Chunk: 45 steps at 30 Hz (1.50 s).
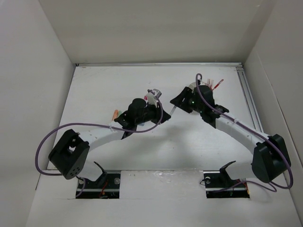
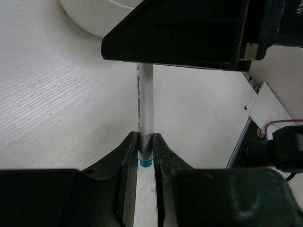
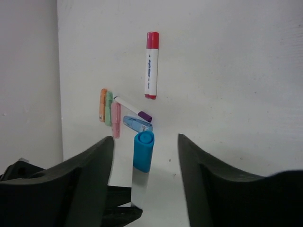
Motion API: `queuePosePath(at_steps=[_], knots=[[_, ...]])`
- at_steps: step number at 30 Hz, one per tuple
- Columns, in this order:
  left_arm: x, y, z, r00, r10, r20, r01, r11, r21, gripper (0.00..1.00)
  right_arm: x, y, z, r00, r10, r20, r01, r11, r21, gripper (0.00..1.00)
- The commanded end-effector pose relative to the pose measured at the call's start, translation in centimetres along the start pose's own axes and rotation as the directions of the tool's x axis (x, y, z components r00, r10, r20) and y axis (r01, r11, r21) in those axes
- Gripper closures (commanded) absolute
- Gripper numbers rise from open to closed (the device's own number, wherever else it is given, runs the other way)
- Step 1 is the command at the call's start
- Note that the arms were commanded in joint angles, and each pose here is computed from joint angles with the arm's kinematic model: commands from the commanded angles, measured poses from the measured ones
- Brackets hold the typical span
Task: Sort the stationery into containers
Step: Place the pen in the storage box.
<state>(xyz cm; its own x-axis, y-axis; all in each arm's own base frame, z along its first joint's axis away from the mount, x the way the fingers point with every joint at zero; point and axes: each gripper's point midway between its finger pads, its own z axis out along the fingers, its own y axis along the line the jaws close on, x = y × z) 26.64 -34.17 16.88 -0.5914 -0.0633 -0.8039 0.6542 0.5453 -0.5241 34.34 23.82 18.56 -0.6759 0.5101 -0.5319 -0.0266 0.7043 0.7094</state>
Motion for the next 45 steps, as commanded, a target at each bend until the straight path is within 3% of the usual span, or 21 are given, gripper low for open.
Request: queuePosePath(at_steps=[1,4,5,7,8,11,12,14,18,24,29,37,45], knots=[[-1.8,-1.9,-0.8,0.997,0.043,0.066,-0.048,0.997,0.067,1.0,-2.1,2.5,-0.5,0.997,-0.016,0.07,0.02,0.998,-0.052,0.45],[-1.6,-1.7,-0.7,0.997,0.041,0.059,-0.045,0.997,0.063,1.0,-2.1,2.6,-0.5,0.998,-0.004,0.07,0.008,0.999,-0.052,0.58],[-1.6,-1.7,-0.7,0.997,0.041,0.058,-0.045,0.997,0.063,1.0,-2.1,2.6,-0.5,0.998,-0.004,0.07,0.008,0.999,-0.052,0.69],[-1.5,-1.6,-0.5,0.998,0.032,0.058,-0.035,0.997,0.064,0.99,-2.0,3.1,-0.8,0.998,-0.008,0.069,0.013,0.998,-0.064,0.79],[-1.6,-1.5,-0.5,0.998,0.031,0.062,-0.035,0.998,0.056,0.93,-2.0,3.1,-0.8,0.998,-0.008,0.069,0.013,0.998,-0.064,0.85],[-1.0,-0.9,-0.5,0.998,0.025,0.05,-0.027,0.999,0.034,0.79,-2.1,2.9,-0.7,0.997,-0.008,0.079,0.012,0.998,-0.057,0.9],[-1.7,-1.2,-0.7,0.997,0.022,0.075,-0.025,0.999,0.034,0.67,-2.4,3.3,-0.8,0.996,-0.008,0.084,0.013,0.998,-0.064,0.92],[-1.8,-0.8,-1.1,0.996,0.023,0.09,-0.024,1.0,0.013,0.57,-3.0,2.9,-0.7,0.993,-0.006,0.115,0.011,0.999,-0.039,0.92],[-2.7,-0.6,-2.3,0.988,0.022,0.15,-0.019,1.0,-0.024,0.47,-5.5,3.4,-1.0,0.984,-0.006,0.178,0.011,1.0,-0.029,0.92],[-3.2,0.8,-3.2,0.982,0.013,0.187,0.008,0.993,-0.114,0.46,-10.1,2.4,-0.7,0.955,-0.025,0.295,0.008,0.998,0.058,0.92],[-3.9,1.9,-3.7,0.976,-0.035,0.215,0.067,0.987,-0.143,0.46,-16.5,-0.5,-1.6,0.882,-0.078,0.465,-0.043,0.969,0.244,0.92],[-3.3,2.9,-3.5,0.98,-0.054,0.192,0.089,0.98,-0.177,0.46,-22.0,-5.5,-2.2,0.762,-0.282,0.582,-0.137,0.809,0.572,0.93],[-3.0,3.2,-3.2,0.983,-0.059,0.176,0.092,0.978,-0.186,0.46,-22.8,-8.2,-0.1,0.73,-0.394,0.558,-0.163,0.693,0.703,0.93]])
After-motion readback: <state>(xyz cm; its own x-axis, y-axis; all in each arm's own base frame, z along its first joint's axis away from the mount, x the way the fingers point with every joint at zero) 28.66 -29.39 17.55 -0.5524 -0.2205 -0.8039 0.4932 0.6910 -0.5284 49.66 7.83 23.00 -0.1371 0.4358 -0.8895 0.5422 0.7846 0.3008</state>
